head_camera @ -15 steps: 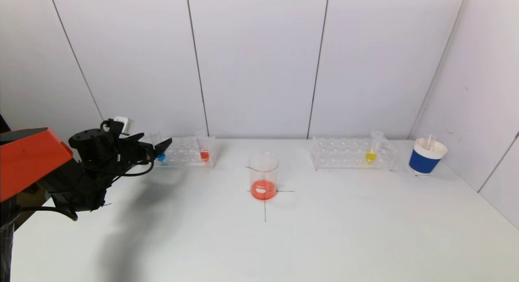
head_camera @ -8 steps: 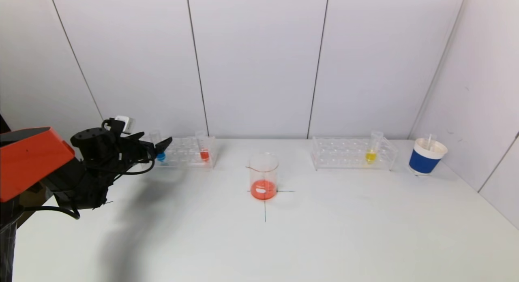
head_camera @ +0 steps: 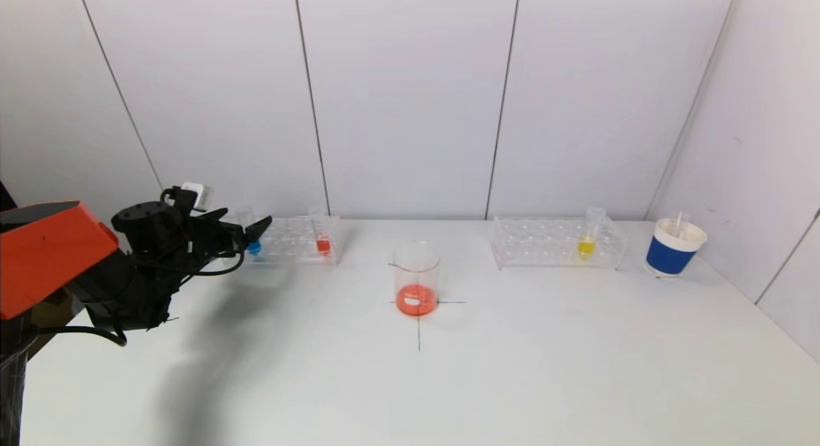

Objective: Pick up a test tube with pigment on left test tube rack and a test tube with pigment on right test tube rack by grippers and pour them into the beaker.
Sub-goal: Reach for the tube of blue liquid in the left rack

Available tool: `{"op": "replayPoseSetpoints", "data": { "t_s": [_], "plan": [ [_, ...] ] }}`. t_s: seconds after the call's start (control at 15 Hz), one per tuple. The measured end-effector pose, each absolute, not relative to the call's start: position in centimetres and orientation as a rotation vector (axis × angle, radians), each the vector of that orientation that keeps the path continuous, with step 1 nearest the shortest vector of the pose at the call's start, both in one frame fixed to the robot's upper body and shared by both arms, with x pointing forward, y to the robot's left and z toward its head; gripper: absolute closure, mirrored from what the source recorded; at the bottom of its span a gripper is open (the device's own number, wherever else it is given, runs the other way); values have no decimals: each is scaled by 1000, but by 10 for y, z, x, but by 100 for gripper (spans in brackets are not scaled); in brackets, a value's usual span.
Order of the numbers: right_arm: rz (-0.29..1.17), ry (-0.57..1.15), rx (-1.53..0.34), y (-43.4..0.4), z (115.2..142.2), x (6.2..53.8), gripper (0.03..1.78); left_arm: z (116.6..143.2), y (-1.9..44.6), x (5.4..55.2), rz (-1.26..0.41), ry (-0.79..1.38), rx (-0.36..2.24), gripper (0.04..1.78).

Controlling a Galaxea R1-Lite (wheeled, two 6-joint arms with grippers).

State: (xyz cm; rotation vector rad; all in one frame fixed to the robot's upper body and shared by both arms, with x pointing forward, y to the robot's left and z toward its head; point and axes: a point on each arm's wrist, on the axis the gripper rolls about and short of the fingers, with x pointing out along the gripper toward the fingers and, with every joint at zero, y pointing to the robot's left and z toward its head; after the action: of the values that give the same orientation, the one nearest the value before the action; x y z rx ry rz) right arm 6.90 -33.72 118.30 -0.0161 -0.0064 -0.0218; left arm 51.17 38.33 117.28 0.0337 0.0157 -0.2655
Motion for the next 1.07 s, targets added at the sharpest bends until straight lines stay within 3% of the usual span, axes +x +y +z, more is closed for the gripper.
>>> {"op": "replayPoseSetpoints", "data": {
  "t_s": [1.07],
  "plan": [
    [-22,-7,-16,-337,1183,69,4,1171,383,515,-268,14,34,6]
  ]
}}
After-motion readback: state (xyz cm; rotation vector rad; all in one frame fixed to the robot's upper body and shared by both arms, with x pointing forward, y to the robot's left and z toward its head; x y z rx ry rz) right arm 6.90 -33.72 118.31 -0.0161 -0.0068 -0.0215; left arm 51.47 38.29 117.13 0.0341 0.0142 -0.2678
